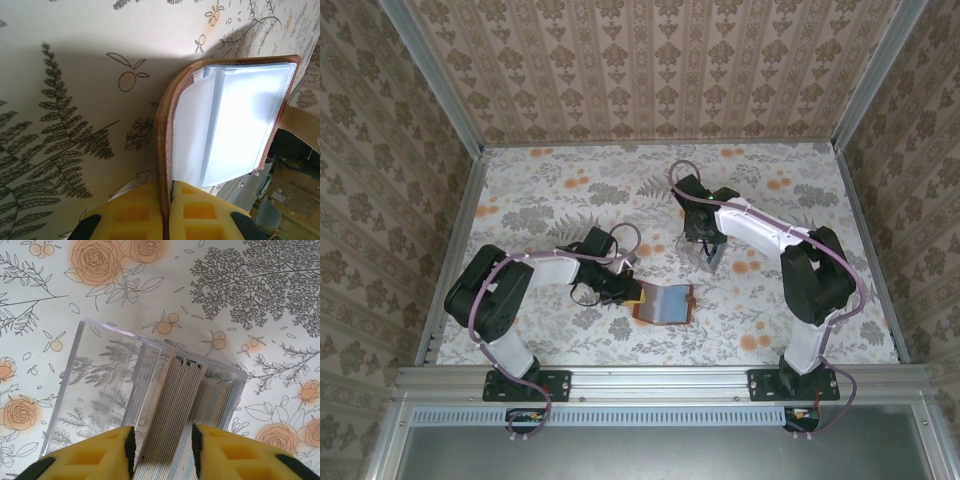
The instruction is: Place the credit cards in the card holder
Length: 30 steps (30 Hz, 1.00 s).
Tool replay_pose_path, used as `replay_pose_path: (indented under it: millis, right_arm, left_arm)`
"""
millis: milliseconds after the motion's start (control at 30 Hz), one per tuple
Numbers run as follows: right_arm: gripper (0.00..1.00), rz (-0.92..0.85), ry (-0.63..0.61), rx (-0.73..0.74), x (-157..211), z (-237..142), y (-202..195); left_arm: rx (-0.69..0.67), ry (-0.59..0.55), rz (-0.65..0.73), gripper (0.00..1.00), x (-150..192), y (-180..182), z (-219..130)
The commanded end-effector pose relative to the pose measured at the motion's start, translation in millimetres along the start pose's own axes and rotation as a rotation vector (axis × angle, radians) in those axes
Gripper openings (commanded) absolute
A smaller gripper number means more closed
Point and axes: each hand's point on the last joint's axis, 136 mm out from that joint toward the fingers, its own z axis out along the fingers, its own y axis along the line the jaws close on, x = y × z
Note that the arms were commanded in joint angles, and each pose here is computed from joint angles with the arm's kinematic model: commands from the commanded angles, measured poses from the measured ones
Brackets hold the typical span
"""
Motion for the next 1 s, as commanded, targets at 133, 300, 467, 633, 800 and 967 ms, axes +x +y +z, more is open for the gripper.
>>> replay_pose_path:
  millis: [133, 300, 467, 633, 800, 967]
  right_arm:
    - [0.23, -0.045, 0.039, 0.017, 9.0, -4.5, -11.4]
    - [0.19, -0.042, 0.029, 0.010, 8.4, -11.0, -14.0]
    - [0.08, -0.051, 0.010, 0.006, 5.5, -19.6, -16.4]
    - [0.01, -0.047, 0.000, -0.035, 4.9, -25.4, -12.5]
    - [0.00, -0.044, -0.059, -0.160, 4.3, -45.5, -4.3]
    - [0.00, -0.146, -0.206, -0.396, 8.5, -90.8, 10.2]
  left_arm:
    - [-0.001, 0.018, 0.017, 0.07, -2.3, -4.1, 6.0]
    - [-0.005, 0.029, 0.022, 0.07, -1.1, -5.4, 6.7]
    - [-0.003, 0.030, 0.019, 0.07, -0.8, -5.2, 8.0]
    - [-0.006, 0.019, 0.023, 0.07, -1.5, -4.7, 9.0]
    - [-0.009, 0.003, 0.037, 0.07, -2.9, -8.0, 5.8]
    - [-0.001, 0.008, 0.040, 0.06, -3.0, -8.8, 8.2]
